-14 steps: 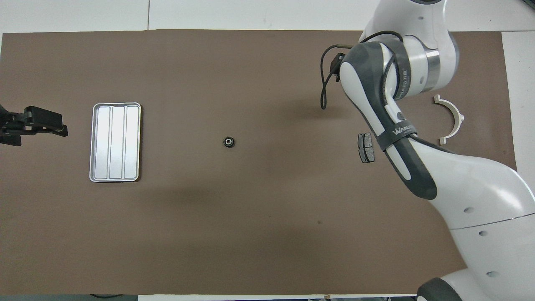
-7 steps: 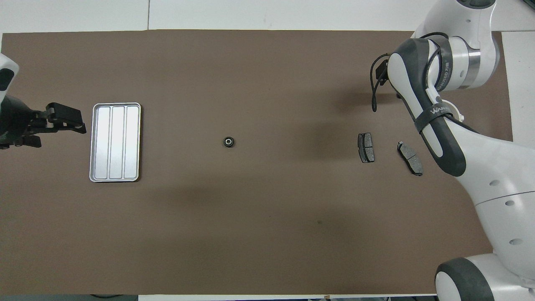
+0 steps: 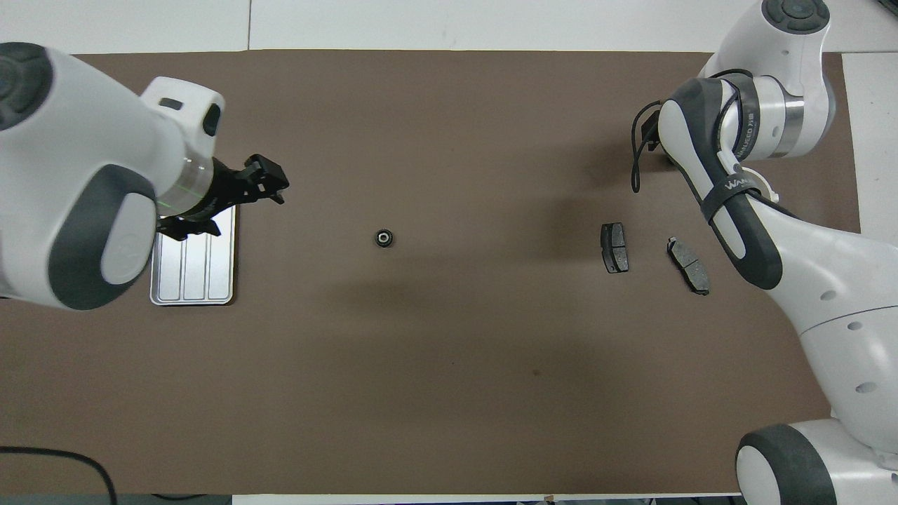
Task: Pick bearing gear from pile to tray
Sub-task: 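Withdraw the right gripper while the left gripper reaches the bearing, then grasp the black bearing at the table center with the left gripper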
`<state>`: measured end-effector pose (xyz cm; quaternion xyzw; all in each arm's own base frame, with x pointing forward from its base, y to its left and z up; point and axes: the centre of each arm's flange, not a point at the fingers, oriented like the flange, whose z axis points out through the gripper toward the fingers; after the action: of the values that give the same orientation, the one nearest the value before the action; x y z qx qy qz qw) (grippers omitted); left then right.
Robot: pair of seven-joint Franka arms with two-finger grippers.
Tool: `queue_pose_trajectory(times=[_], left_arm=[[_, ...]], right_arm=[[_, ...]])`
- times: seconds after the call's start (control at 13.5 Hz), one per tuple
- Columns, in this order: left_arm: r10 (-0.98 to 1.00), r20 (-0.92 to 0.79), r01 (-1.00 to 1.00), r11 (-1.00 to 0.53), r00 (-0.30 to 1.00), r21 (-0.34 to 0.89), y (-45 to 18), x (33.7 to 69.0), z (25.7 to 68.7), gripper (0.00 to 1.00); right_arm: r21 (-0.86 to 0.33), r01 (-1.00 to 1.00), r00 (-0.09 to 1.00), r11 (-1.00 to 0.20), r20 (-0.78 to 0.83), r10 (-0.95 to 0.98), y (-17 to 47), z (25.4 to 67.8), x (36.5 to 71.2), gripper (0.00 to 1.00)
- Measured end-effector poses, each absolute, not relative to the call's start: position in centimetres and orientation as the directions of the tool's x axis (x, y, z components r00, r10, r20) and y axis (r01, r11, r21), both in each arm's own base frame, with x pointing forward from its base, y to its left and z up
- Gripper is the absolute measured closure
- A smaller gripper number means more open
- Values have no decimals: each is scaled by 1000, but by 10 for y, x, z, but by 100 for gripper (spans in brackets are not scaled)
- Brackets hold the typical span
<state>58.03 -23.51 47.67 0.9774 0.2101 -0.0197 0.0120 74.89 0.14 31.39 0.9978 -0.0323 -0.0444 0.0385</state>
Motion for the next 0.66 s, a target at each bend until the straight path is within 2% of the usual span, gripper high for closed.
queue_pose_trajectory(times=[0.07,0.15,0.37,0.66], left_arm=[[415,-53,416,-909,908,2,-255,586,457,0],[427,-61,427,-904,902,-14,-276,593,434,0],[471,-29,471,-882,882,10,-322,608,371,0],[470,-30,470,-883,882,2,-323,595,323,0]], right_arm=[[80,-61,994,-995,-86,-68,1,313,749,7],[80,-61,994,-995,-87,-68,1,312,749,10],[81,-61,993,-995,-99,-69,1,307,746,10],[82,-68,991,-994,-112,-77,-6,299,744,10]])
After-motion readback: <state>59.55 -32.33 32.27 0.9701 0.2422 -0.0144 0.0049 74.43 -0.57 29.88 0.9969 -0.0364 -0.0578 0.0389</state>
